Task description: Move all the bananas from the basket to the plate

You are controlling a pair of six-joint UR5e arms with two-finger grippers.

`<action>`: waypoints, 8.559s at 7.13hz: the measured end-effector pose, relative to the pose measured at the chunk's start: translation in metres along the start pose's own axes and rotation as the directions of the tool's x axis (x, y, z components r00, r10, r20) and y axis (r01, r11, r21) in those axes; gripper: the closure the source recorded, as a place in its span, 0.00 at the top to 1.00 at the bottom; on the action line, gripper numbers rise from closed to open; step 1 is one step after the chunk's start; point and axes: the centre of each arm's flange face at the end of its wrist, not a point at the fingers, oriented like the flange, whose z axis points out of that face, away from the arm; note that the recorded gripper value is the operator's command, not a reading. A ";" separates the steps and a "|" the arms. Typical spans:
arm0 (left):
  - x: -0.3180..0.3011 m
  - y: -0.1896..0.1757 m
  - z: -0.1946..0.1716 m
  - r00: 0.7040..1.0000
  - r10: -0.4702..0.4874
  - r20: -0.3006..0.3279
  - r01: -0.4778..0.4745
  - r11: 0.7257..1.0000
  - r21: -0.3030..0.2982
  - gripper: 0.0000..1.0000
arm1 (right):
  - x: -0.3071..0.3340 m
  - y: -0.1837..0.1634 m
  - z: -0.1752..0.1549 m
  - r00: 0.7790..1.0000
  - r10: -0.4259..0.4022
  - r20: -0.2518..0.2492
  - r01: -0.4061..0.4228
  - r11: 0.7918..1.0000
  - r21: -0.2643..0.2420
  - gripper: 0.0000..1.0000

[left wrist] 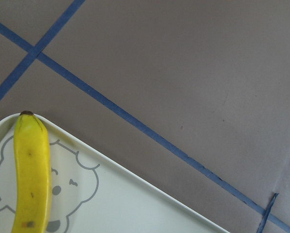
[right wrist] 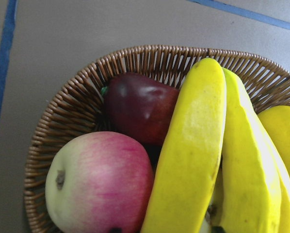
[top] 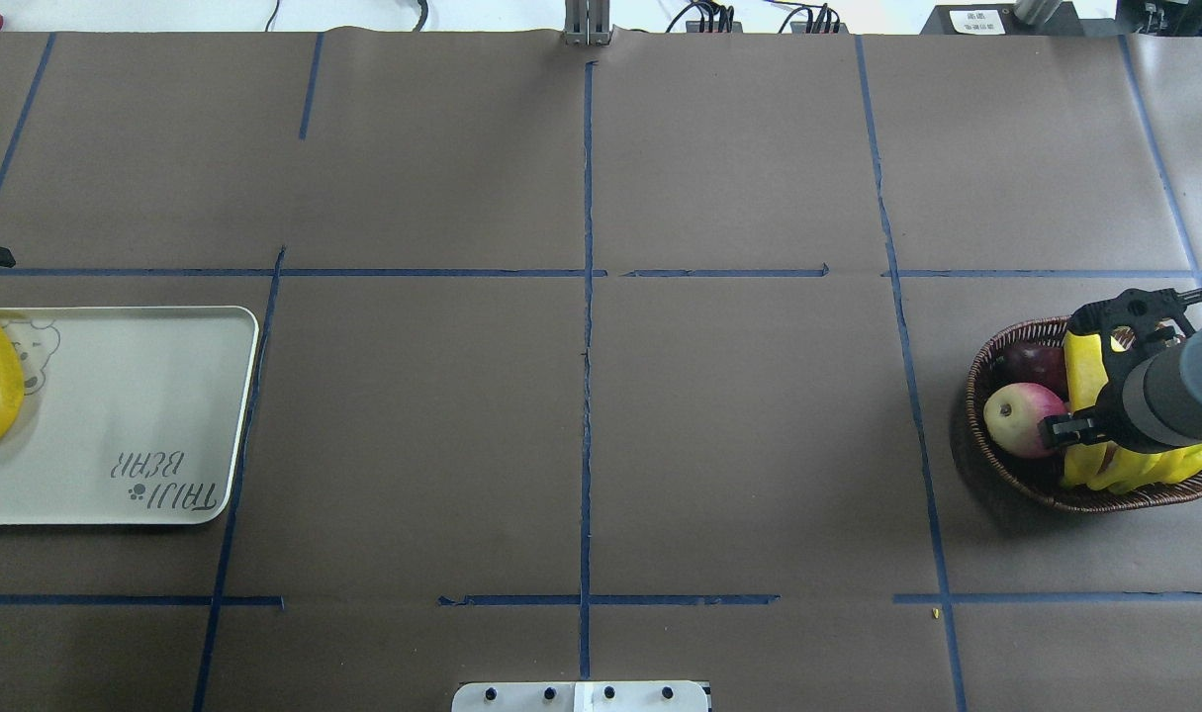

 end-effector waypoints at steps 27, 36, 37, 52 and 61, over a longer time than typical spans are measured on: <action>0.351 0.223 0.055 0.916 -0.010 -0.402 -0.138 0.931 -0.338 1.00 | -0.315 -0.075 -0.154 0.427 0.015 0.904 -0.176 0.982 0.067 0.00; 0.380 0.318 0.092 0.922 0.009 -0.388 -0.183 0.891 -0.415 0.72 | -0.374 -0.063 -0.188 0.449 0.031 0.893 -0.158 0.986 0.046 0.02; 0.382 0.321 0.092 0.920 0.009 -0.391 -0.185 0.891 -0.414 0.49 | -0.375 -0.062 -0.188 0.448 0.030 0.894 -0.157 0.987 0.045 0.03; 0.270 0.180 0.083 0.970 -0.095 -0.225 0.040 0.970 -0.239 0.00 | -0.318 -0.086 -0.184 0.682 0.184 0.708 -0.180 0.980 -0.082 1.00; -0.016 0.024 0.085 0.972 0.028 0.235 -0.039 0.998 0.043 0.71 | -0.210 -0.097 -0.140 0.939 0.036 0.342 -0.018 0.998 -0.056 1.00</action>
